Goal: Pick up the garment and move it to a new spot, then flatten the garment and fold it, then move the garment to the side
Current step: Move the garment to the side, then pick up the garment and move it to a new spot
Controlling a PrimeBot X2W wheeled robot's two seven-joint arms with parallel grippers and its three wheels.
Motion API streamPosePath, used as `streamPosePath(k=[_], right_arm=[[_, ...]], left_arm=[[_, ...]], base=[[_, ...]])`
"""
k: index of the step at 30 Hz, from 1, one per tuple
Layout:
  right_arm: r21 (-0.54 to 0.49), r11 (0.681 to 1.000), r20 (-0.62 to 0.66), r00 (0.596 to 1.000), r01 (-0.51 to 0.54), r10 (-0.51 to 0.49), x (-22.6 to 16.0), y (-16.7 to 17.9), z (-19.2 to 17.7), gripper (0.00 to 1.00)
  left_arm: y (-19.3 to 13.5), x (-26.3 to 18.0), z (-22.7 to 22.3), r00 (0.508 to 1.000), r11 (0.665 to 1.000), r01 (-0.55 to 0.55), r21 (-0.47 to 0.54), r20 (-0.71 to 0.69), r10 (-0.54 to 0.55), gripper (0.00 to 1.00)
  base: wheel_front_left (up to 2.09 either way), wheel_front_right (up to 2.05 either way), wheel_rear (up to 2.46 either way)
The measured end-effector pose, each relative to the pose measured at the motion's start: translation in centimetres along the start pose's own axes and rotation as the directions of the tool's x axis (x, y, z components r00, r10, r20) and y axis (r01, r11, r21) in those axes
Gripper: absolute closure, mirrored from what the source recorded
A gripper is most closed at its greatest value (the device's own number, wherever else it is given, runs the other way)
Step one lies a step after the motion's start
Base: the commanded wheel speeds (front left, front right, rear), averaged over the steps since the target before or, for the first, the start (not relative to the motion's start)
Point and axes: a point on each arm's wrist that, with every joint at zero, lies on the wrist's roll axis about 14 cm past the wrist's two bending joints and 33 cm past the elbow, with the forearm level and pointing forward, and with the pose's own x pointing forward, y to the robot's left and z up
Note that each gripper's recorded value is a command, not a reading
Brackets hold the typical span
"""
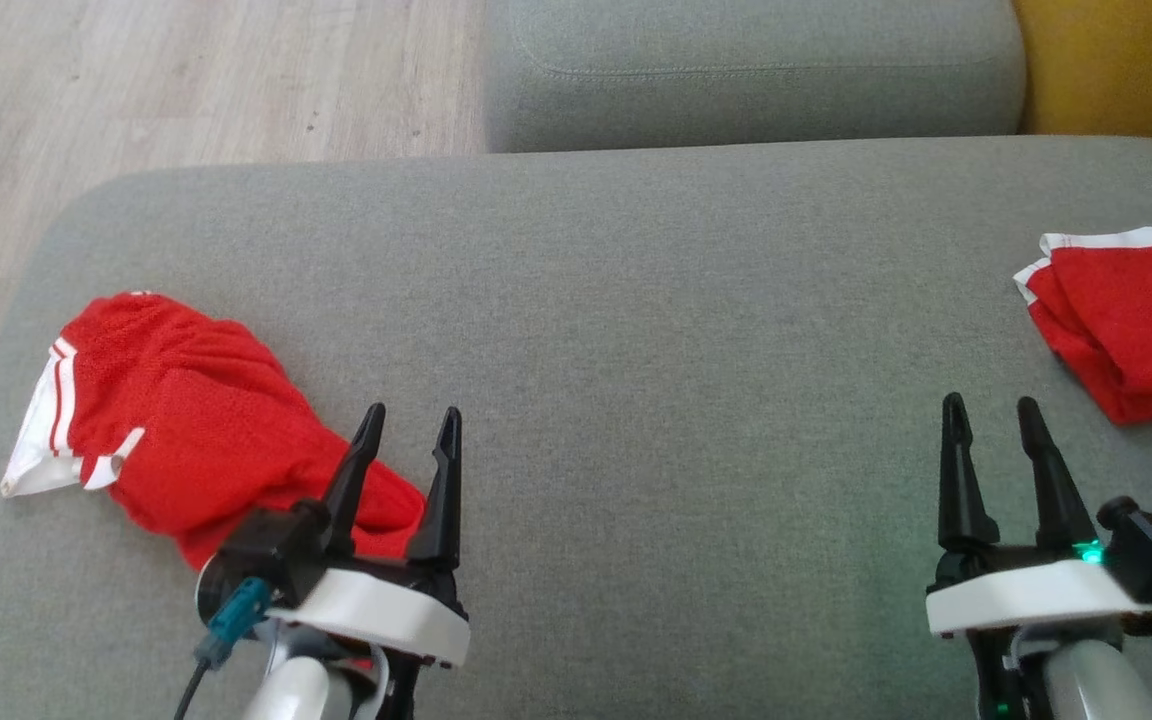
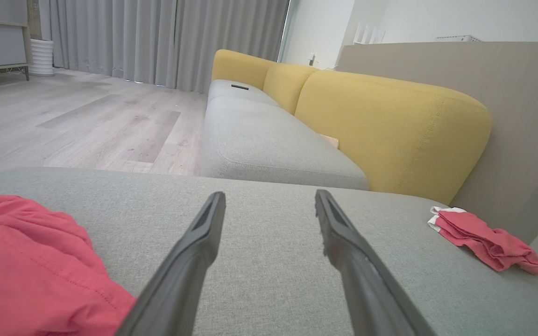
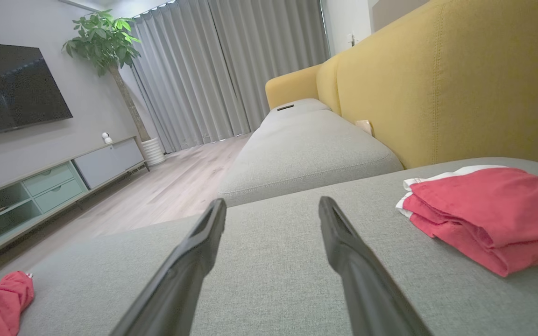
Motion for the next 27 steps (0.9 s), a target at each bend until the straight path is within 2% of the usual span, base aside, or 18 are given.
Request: streamPosePath(k=[21,27], right_arm=[[0.010,1.000,0.002,1.000,-0.011,0.011,0.3,0.4,0.0,0.00],[0.016,0.998,-0.028,0.998,-0.063,0.064,0.9,2.1,-1.1,0.00]], left_arm=[[0.4,-0.2,-0.2,1.000,1.000,-0.010,0.001,-0.006,0.010,0.00],[1.8,-0.7,0.0,0.998,0.998,-0.063,0.009,-0.003,0.063,0.00]], base=[[0.00,0.00,0.00],[0.00,0.00,0.00]])
